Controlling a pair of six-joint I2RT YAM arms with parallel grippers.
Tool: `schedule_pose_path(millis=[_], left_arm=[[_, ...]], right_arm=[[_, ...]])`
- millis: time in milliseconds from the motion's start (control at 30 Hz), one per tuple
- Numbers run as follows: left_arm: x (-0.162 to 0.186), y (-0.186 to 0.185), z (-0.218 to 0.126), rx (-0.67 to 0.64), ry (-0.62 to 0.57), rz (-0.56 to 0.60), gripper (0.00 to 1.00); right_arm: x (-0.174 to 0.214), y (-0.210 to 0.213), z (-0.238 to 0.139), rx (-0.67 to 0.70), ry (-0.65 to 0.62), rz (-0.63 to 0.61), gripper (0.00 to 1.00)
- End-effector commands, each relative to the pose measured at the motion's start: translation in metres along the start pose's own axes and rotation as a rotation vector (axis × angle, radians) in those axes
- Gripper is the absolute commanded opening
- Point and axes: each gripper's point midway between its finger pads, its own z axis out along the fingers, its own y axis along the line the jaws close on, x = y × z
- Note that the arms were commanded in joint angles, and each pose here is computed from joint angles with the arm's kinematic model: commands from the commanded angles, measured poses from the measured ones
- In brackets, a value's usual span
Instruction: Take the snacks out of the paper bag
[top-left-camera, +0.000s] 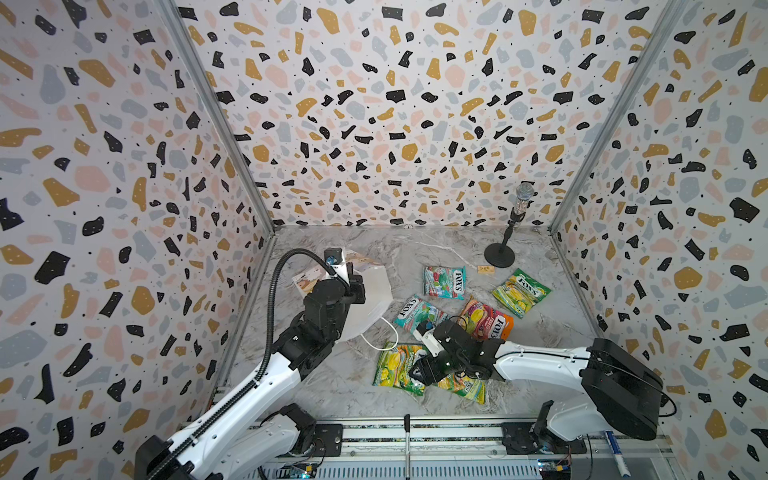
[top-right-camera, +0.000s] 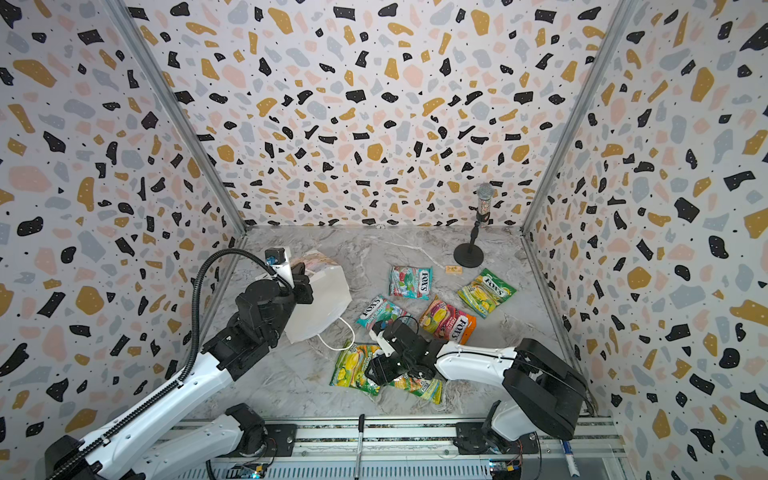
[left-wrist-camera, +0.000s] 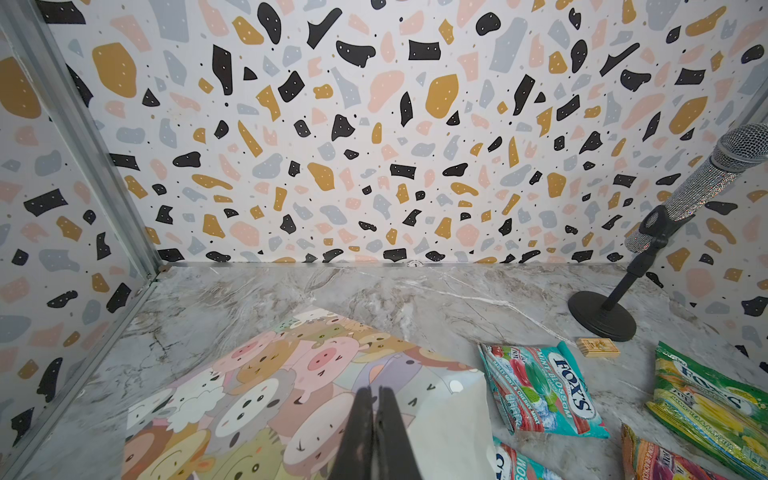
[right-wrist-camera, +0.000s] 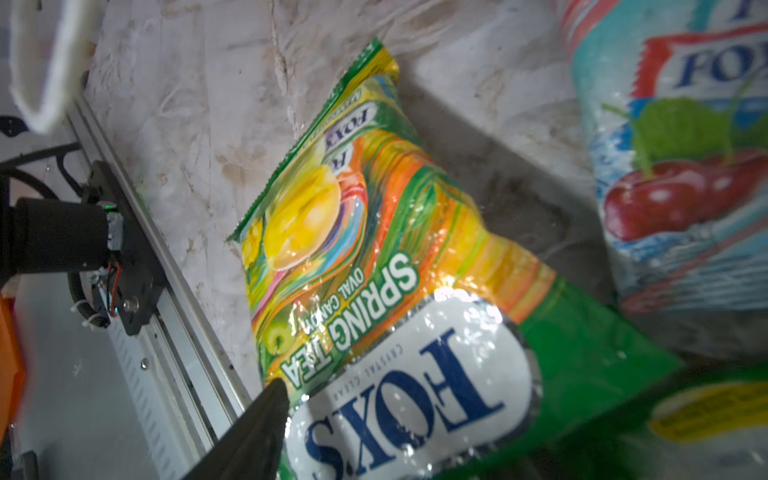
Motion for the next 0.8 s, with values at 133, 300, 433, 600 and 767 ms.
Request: schedule_pose_path(millis=[133, 300, 433, 600, 767], left_arm=[[-0.015, -0.001, -0.004, 0.006, -0.051, -0.019, 0.00], [-0.019, -0.002, -0.004, 0.011, -0.055, -0.021, 0.00], [-0.023, -0.006, -0.003, 0.026, -0.060, -0.040, 0.00], [-0.038, -0.015, 0.000, 0.053, -0.062, -0.069, 0.00], [-0.059, -0.027, 0.001, 0.100, -0.073, -0.103, 0.00]], right_arm=[[-0.026, 0.003, -0.039, 0.092, -0.096, -0.049, 0.75], [-0.040, -0.006, -0.062, 0.126, -0.173, -0.032, 0.75], [-0.045, -0.017, -0.076, 0.082, -0.200, 0.021, 0.75], [-0.050, -0.033, -0.093, 0.080, -0.251, 0.064, 0.75], [-0.053, -0.054, -0.106, 0.102, -0.290, 0.115, 0.75]])
